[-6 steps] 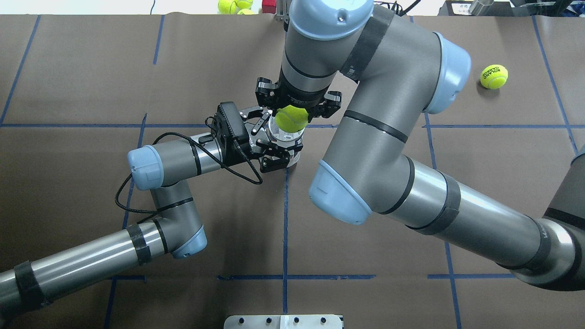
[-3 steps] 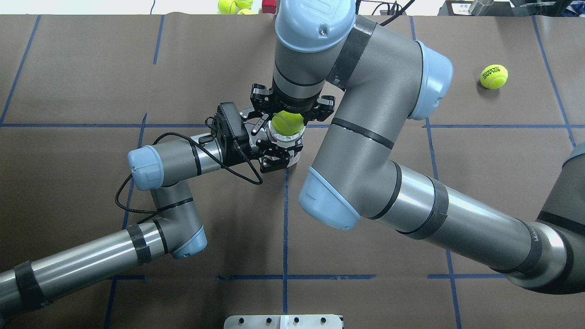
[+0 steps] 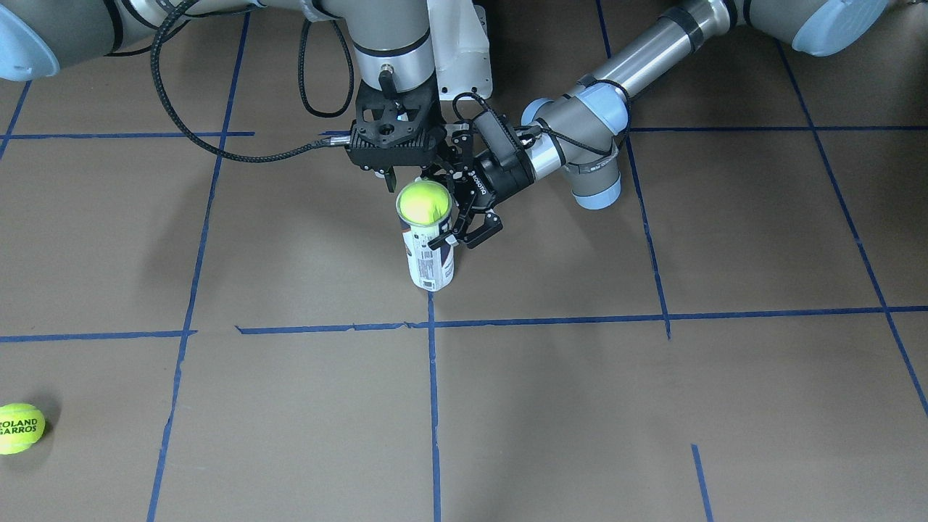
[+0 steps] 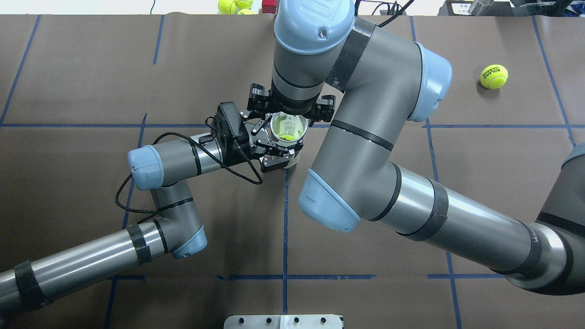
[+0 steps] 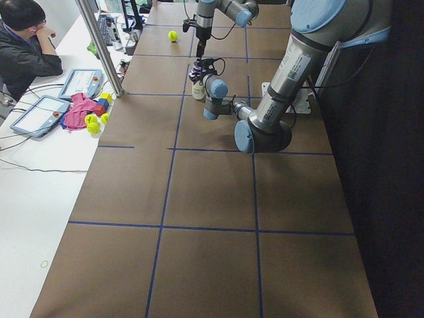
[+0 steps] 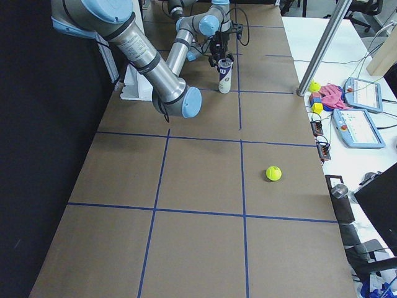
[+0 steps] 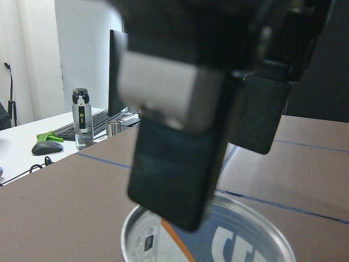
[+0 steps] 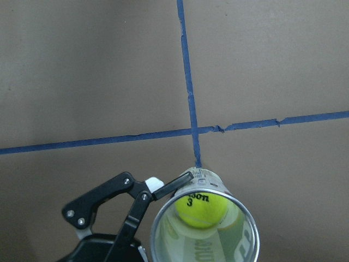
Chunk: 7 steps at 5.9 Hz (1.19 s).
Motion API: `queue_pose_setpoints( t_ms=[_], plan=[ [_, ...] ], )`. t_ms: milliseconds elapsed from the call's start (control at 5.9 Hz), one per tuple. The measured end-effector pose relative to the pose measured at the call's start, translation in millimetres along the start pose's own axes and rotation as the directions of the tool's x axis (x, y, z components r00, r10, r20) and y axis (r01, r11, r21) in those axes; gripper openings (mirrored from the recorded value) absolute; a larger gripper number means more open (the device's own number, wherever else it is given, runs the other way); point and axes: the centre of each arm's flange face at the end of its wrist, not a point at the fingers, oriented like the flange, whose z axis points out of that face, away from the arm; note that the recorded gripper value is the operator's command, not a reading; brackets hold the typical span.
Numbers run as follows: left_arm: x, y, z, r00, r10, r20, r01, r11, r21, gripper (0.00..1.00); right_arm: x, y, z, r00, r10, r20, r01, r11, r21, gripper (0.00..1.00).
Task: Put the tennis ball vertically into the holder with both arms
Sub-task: 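Open the right gripper to drop the ball into the can and lift away, then reach the right gripper to the second tennis ball and grasp it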
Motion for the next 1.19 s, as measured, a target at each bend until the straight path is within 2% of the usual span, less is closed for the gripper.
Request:
queue_pose_setpoints(
  t_ms=[339, 508, 847, 1186],
  plan=[
    [0, -1, 0, 1.0, -0.001, 0.001, 0.001, 1.0, 0.001, 0.82, 4, -4, -2, 1.0, -0.024, 0.002, 0.024, 1.0, -0.004, 0.99],
    [-1, -1, 0, 1.0, -0.008, 0.004, 0.008, 1.0, 0.003, 0.82, 18, -18, -4, 0.999, -0.053, -0.001, 0.053, 0.999, -0.011, 0.99],
    [-6, -3, -2, 0.999, -0.044, 0.014, 0.044, 0.999, 0.007, 0.83, 75, -66, -5, 0.992, -0.121, -0.027, 0.121, 0.992, -0.03, 0.99],
    [-10, -4, -3, 0.998, -0.055, 0.036, 0.055, 0.998, 0.015, 0.84, 156, -115, -1, 0.974, -0.217, -0.067, 0.215, 0.976, -0.041, 0.99]
  ],
)
